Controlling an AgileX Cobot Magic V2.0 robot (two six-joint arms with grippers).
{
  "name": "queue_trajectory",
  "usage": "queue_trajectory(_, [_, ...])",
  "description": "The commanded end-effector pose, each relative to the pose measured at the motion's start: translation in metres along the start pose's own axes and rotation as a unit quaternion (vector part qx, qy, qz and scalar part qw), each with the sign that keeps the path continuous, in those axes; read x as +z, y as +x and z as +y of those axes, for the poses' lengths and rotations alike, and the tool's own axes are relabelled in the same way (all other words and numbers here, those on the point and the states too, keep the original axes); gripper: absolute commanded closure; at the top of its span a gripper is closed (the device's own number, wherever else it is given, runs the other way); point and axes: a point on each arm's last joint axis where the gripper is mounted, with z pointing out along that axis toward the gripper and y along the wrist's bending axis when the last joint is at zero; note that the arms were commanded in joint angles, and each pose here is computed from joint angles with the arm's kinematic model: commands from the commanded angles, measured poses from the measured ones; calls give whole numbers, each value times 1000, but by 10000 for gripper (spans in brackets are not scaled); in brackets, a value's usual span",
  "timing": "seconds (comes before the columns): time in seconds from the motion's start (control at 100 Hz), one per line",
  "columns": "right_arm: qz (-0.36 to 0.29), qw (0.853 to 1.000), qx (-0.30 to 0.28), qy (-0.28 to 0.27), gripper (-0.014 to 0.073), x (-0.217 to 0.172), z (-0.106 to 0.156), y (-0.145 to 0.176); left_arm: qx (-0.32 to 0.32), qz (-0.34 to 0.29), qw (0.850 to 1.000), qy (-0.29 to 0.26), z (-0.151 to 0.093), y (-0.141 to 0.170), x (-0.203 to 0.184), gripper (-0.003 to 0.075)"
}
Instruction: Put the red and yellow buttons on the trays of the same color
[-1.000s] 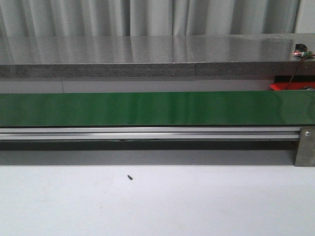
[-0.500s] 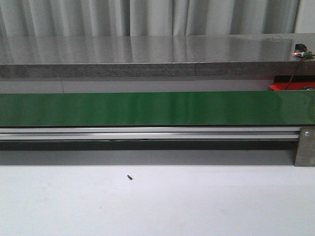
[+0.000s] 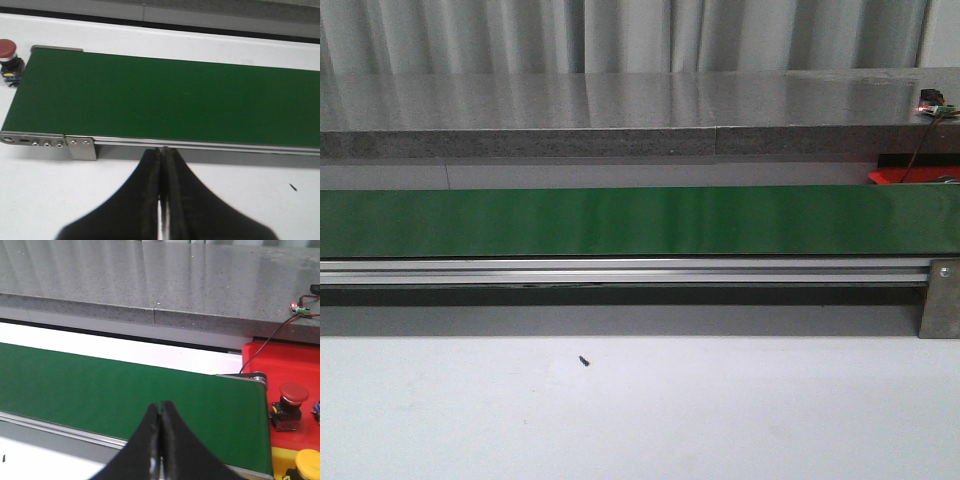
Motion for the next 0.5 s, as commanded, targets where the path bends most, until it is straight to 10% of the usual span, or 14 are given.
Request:
queue_trajectory(0.0, [-25,1000,8,13,654,-2,-2,-11,-27,-40,999,-23,9,-28,6,740])
queue_trajectory(0.49, [-25,1000,8,13,654,-2,-2,-11,-144,-6,983,-113,88,-85,73,664])
